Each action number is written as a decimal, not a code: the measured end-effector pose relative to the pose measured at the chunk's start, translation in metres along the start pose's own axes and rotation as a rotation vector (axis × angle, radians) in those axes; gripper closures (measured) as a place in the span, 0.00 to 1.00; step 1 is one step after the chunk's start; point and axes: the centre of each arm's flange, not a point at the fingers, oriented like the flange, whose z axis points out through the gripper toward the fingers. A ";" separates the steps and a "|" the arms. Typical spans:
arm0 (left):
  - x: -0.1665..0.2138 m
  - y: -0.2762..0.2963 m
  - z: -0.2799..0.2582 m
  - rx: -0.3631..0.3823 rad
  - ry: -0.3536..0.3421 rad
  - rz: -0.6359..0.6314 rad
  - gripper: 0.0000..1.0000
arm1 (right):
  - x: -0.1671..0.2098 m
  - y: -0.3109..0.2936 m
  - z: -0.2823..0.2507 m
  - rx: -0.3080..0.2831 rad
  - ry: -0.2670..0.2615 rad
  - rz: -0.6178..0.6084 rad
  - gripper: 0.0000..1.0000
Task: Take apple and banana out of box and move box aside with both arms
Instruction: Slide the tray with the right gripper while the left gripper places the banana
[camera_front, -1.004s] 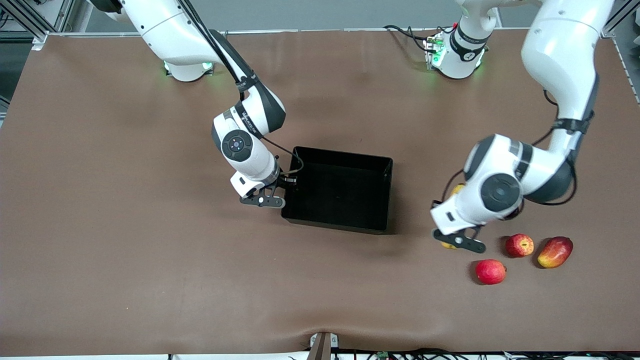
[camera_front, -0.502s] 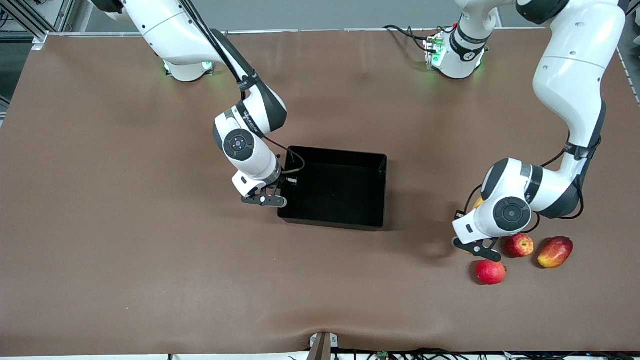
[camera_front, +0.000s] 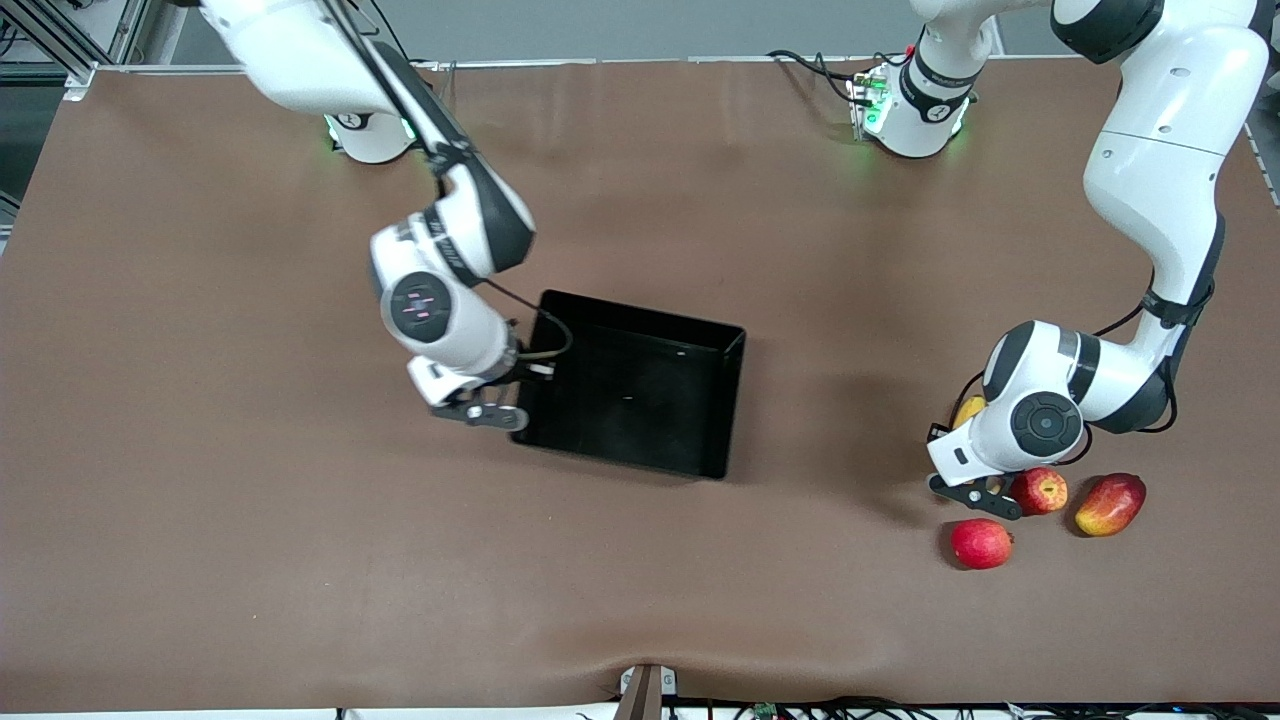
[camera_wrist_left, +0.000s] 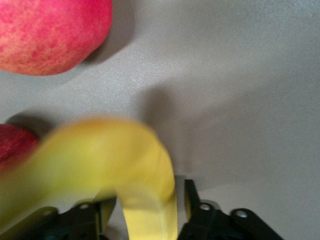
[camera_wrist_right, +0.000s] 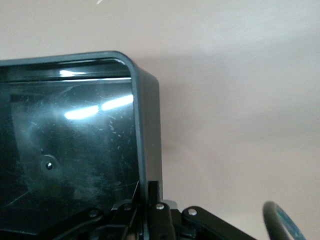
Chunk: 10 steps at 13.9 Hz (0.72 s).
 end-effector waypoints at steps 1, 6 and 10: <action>0.000 0.000 0.000 0.001 0.002 0.000 0.21 | 0.009 0.019 -0.022 -0.004 -0.009 0.022 0.94; 0.006 -0.001 -0.033 0.022 0.053 0.001 0.00 | 0.046 0.146 -0.096 -0.020 -0.079 0.000 0.94; 0.008 0.004 -0.108 0.067 0.112 0.005 0.00 | 0.077 0.283 -0.115 0.019 -0.115 -0.082 0.94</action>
